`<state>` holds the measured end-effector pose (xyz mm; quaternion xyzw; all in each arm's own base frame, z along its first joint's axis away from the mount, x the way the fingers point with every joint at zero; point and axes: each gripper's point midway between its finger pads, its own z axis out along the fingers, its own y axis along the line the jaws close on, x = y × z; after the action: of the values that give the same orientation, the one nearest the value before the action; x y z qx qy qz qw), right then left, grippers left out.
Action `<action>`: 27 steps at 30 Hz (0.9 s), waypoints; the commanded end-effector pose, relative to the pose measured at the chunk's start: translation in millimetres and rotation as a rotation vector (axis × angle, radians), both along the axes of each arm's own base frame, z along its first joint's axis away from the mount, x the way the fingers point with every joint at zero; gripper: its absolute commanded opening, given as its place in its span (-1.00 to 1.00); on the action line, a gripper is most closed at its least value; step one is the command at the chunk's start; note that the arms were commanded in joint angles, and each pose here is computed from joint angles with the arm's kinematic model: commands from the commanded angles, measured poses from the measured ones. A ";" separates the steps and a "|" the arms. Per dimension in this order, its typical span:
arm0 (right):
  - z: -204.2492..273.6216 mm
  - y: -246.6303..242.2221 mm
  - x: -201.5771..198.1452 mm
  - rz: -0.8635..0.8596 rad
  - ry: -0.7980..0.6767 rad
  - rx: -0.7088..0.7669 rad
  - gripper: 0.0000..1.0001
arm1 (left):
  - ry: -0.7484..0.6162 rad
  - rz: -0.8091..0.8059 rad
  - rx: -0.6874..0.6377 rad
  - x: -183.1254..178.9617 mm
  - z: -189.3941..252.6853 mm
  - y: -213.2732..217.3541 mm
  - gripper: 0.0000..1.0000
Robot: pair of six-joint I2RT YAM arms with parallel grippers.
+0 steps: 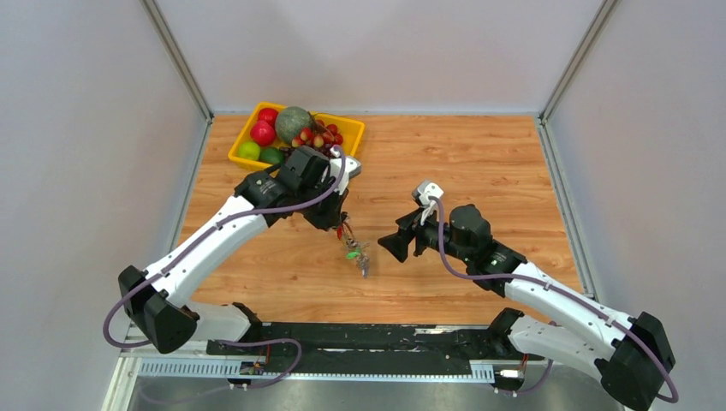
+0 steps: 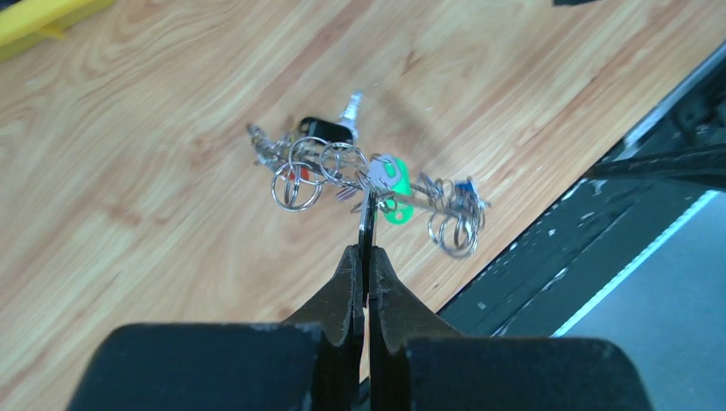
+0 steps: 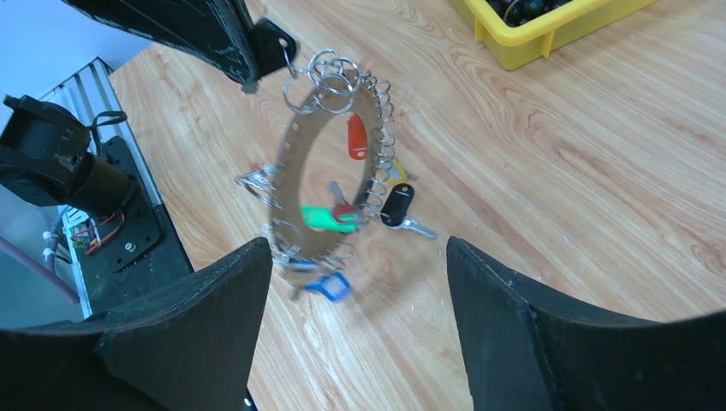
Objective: Remove the keys from the keyring
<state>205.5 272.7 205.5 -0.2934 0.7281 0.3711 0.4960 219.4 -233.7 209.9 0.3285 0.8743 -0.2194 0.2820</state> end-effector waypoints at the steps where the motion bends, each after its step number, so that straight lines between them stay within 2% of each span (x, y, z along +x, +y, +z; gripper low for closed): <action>1: 37.0 13.3 5.8 0.002 -0.062 0.146 0.53 | -0.063 -0.015 0.217 -4.6 32.5 42.9 -1.00; 8: 52.7 26.0 7.7 0.051 -0.095 0.185 0.50 | -0.191 -0.159 0.375 -7.0 56.4 40.3 -1.00; 13: 66.8 31.1 6.3 0.085 -0.142 0.213 0.48 | -0.286 -0.171 0.425 0.0 68.3 38.0 -1.00; 17: 74.7 34.6 -2.5 0.144 -0.172 0.232 0.42 | -0.353 -0.170 0.381 2.6 81.1 32.1 -1.00; 27: 90.2 40.4 -28.0 0.286 -0.182 0.266 0.29 | -0.466 -0.221 0.118 -16.3 104.4 12.3 -1.00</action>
<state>191.8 307.7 252.5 -0.3327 0.6345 0.4697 0.5158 205.7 -205.2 281.9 0.4791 0.7995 -0.0621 0.3570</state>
